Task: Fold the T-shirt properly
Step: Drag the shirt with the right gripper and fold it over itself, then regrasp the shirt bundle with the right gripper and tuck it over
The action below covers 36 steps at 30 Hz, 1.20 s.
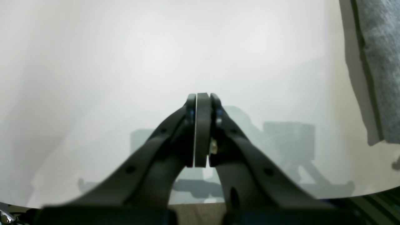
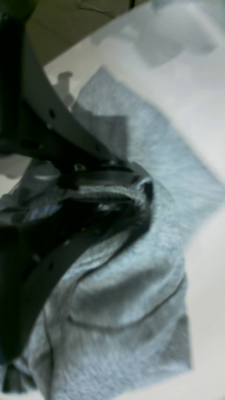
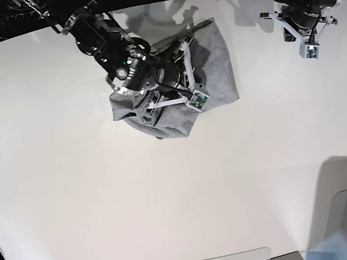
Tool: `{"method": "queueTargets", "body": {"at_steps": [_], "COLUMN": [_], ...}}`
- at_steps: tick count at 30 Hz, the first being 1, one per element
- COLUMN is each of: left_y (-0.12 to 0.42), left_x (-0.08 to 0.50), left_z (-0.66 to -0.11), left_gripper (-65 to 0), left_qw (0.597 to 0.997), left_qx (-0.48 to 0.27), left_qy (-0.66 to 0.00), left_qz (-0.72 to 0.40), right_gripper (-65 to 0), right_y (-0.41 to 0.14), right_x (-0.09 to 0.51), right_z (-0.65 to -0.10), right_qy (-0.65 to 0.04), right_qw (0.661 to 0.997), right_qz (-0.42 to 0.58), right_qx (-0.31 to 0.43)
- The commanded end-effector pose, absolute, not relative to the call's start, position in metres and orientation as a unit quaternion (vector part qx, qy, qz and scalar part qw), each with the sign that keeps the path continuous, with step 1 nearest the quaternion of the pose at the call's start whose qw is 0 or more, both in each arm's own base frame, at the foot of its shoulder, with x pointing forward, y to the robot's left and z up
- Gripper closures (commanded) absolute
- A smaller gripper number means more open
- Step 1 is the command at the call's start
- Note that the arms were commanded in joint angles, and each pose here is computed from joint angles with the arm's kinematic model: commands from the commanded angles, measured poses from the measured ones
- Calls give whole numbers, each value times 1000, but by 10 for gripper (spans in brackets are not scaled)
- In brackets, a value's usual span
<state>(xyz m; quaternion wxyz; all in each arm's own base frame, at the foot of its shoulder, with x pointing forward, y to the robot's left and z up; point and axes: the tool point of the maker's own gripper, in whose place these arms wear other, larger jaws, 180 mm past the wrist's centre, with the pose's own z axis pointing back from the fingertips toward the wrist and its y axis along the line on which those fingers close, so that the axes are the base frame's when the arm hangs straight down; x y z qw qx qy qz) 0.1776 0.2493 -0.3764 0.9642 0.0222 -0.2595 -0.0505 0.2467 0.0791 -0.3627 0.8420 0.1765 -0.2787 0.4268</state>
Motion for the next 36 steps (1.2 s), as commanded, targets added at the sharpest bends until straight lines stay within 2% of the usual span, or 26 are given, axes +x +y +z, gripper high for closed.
{"method": "queueTargets", "body": {"at_steps": [1, 6, 11, 14, 17, 24, 27, 33, 36], "left_y": [250, 250, 250, 249, 249, 249, 249, 249, 249], "left_x": [181, 175, 175, 175, 175, 175, 175, 175, 176], "left_z": [-371, -374, -374, -374, -374, -374, -374, -374, -374], "left_gripper": [0, 0, 0, 0, 0, 0, 0, 0, 0], "left_qw": [961, 963, 963, 963, 963, 963, 963, 963, 963], "left_qx": [25, 24, 24, 24, 24, 24, 24, 24, 23], "left_qy": [-270, -263, -263, -263, -263, -262, -262, -262, -264], "left_qz": [-56, -56, -56, -56, -56, -56, -56, -56, -56], "right_gripper": [0, -12, -192, -242, -244, -244, -244, -238, -151], "right_y": [90, 97, 116, 133, 144, 139, 112, 28, -6], "right_x": [255, 249, 230, 215, 205, 212, 244, 312, 327], "right_z": [-349, -352, -345, -334, -322, -287, -264, -250, -249], "right_qy": [-303, -296, -297, -307, -319, -371, -415, -459, -467], "right_qw": [832, 828, 804, 776, 755, 736, 749, 805, 819], "right_qz": [425, 434, 471, 507, 529, 521, 475, 349, 314], "right_qx": [187, 195, 207, 214, 222, 223, 202, 138, 109]}}
